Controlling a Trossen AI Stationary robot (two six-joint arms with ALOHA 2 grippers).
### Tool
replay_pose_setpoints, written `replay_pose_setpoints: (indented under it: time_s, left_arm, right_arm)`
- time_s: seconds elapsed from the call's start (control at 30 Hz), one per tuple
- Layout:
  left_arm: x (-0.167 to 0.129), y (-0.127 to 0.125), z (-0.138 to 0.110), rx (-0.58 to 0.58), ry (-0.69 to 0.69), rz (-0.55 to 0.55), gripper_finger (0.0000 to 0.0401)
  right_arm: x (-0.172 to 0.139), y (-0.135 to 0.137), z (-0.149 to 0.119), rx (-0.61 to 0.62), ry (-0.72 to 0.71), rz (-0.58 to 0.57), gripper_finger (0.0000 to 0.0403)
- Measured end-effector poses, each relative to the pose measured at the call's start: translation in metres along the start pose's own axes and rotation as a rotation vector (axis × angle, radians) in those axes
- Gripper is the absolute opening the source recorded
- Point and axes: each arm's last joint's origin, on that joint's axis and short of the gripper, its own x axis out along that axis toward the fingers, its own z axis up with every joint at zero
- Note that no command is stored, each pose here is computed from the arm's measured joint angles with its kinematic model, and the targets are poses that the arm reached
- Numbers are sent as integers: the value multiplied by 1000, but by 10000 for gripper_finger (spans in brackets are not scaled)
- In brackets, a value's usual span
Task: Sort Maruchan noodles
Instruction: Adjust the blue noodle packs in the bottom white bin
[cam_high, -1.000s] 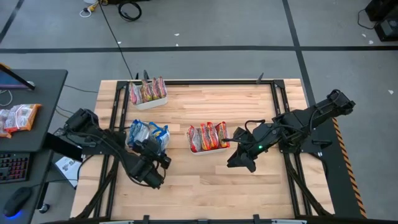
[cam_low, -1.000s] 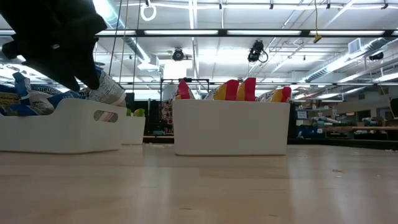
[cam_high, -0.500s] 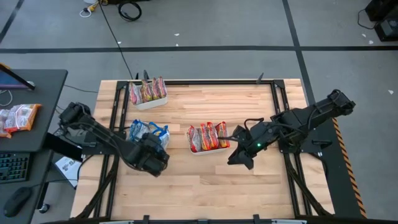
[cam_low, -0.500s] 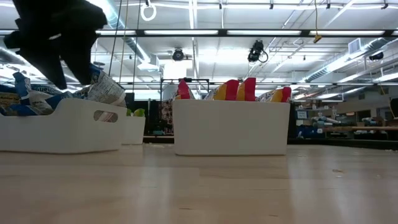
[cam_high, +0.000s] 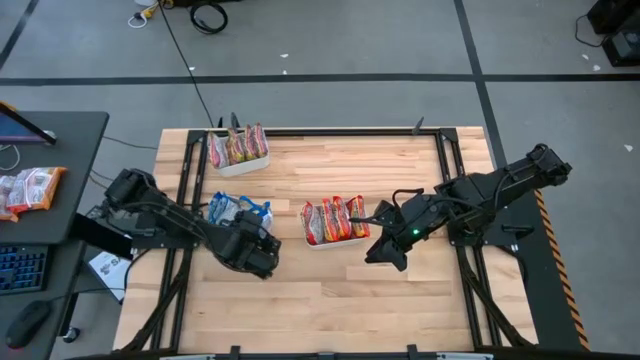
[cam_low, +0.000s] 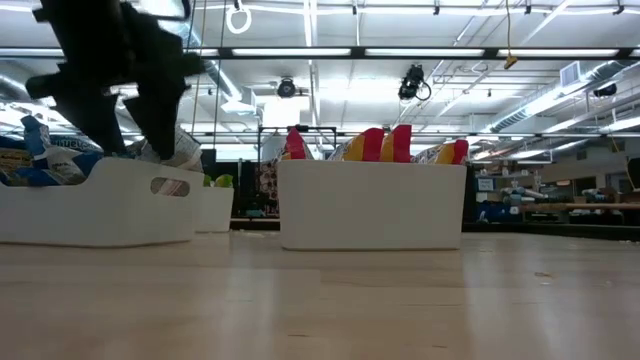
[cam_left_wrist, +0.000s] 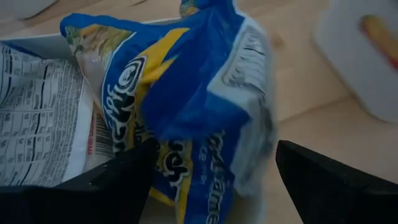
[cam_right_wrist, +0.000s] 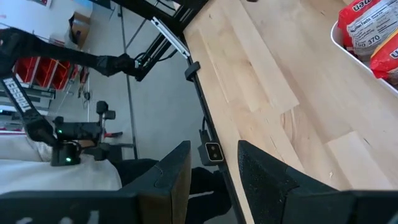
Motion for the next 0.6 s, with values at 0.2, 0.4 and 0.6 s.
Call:
replay_pose_setpoints:
  time_s: [0.2, 0.4, 0.6]
  left_arm:
    - [24, 3, 10, -29, 44, 155, 332]
    - [27, 13, 32, -46, 117, 206, 319]
    - [11, 28, 54, -93, 162, 146, 316]
  right_arm:
    - [0, 0, 0, 8, -1, 1, 137]
    - [0, 0, 0, 17, 11, 9, 137]
    - [0, 1, 0, 35, 18, 14, 137]
